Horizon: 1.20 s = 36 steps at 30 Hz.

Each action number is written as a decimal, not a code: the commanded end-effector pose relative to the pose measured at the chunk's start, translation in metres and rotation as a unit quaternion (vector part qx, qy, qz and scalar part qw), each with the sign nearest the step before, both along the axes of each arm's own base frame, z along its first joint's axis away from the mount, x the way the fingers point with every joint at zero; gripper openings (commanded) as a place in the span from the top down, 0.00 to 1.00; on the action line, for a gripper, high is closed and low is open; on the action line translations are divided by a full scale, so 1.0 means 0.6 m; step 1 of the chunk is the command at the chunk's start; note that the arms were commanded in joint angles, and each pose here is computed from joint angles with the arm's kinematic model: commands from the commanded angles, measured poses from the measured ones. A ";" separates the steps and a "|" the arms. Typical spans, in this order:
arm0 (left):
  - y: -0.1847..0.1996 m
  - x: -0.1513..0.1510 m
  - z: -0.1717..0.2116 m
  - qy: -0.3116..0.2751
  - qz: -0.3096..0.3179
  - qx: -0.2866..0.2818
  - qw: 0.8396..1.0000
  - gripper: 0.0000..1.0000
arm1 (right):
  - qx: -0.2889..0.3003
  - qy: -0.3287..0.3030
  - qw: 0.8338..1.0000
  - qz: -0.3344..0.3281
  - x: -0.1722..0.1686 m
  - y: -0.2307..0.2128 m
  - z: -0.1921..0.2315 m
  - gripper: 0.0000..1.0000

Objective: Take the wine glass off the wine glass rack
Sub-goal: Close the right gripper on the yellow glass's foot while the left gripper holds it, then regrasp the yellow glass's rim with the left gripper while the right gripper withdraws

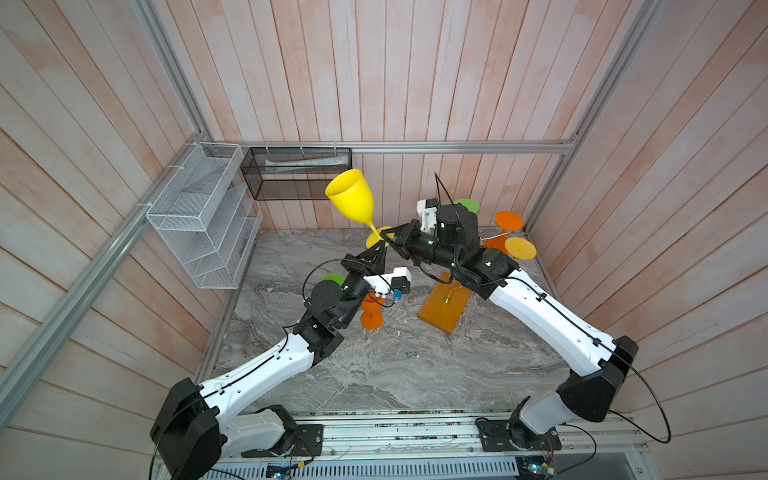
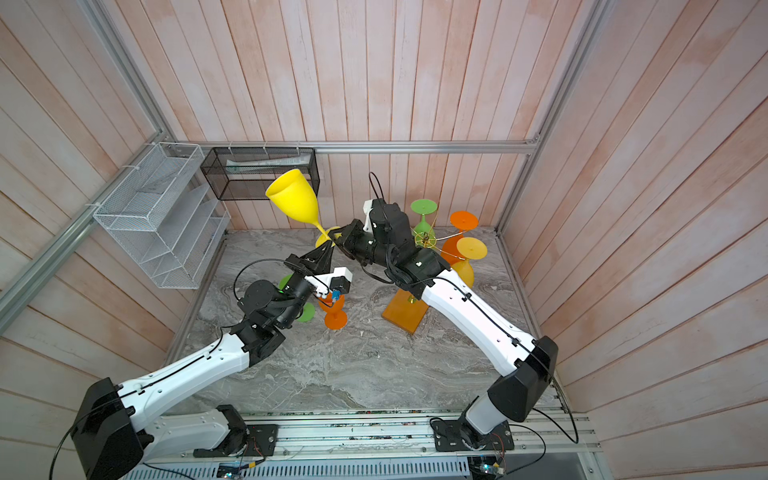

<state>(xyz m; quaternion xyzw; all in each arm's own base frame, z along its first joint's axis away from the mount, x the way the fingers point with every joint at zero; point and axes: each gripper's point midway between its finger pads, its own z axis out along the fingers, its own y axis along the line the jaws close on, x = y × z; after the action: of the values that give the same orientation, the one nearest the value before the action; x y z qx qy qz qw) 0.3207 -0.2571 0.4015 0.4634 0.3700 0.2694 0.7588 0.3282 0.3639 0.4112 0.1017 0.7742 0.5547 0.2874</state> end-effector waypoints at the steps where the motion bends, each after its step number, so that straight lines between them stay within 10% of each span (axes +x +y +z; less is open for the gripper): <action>1: -0.001 -0.007 0.010 -0.017 -0.001 -0.008 1.000 1.00 | -0.003 -0.027 1.000 -0.006 -0.001 -0.005 0.009 1.00; 5: 0.001 -0.008 0.012 -0.019 0.001 -0.010 1.000 0.95 | 0.003 -0.037 0.999 -0.010 0.000 -0.007 0.015 1.00; 11: 0.007 -0.005 0.006 0.004 0.011 -0.017 1.000 0.46 | 0.001 -0.052 0.998 -0.023 0.006 -0.015 0.024 1.00; 17: 0.016 -0.026 -0.008 0.072 0.005 -0.038 0.997 0.22 | 0.013 -0.090 0.995 -0.046 0.021 -0.045 0.041 1.00; 36: 0.074 -0.110 0.129 0.410 -0.159 -0.235 0.867 0.37 | -0.033 -0.179 0.981 -0.074 0.058 -0.078 0.010 1.00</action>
<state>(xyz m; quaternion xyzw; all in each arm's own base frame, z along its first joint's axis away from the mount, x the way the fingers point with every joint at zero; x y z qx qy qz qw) 0.2715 -0.1968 0.4947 0.3686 0.5943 -0.0509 0.7130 0.3643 0.3240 0.4025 0.0578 0.7363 0.5161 0.4337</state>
